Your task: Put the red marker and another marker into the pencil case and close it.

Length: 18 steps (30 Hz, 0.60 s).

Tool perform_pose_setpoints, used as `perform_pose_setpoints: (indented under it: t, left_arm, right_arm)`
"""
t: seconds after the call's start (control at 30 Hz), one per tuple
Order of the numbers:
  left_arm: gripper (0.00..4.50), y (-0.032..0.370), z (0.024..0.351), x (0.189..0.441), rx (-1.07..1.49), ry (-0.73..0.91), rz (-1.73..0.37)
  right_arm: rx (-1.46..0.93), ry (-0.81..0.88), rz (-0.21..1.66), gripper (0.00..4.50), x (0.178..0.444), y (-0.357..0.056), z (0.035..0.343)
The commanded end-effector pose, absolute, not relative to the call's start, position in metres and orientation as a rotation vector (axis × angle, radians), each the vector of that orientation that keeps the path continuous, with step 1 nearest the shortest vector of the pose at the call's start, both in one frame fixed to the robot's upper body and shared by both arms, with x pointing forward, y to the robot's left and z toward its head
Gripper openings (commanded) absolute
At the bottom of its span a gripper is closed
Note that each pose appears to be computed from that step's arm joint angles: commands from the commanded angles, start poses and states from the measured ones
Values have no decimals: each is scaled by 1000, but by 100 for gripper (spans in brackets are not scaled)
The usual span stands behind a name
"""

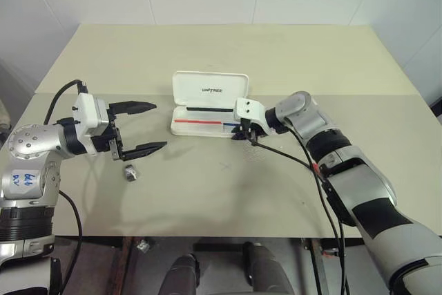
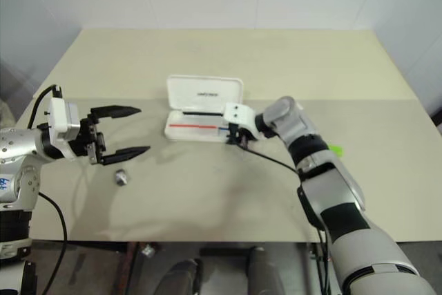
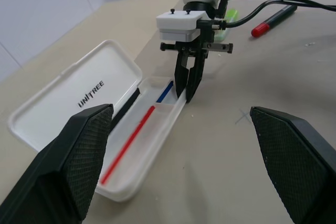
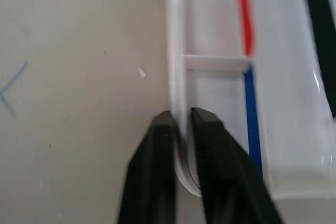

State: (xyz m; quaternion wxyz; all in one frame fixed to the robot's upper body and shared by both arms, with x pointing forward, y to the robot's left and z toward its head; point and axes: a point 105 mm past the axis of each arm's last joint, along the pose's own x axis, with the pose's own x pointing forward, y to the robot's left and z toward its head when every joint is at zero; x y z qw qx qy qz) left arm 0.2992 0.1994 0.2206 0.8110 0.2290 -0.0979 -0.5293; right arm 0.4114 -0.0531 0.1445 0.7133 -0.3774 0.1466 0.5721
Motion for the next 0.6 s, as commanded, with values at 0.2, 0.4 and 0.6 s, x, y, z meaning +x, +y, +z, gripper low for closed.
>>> perform_pose_setpoints:
  t: [0.2, 0.4, 0.6]
  left_arm:
    - [450, 191, 225, 292, 484, -239, -1201]
    - [450, 189, 220, 291, 469, -223, -1229]
    - [450, 181, 214, 291, 444, -221, -1264]
  right_arm:
    - [-903, 266, 1253, 4, 413, -73, 163]
    - [-910, 275, 1342, 4, 389, -101, 163]
    - [-893, 365, 1354, 4, 342, -133, 145]
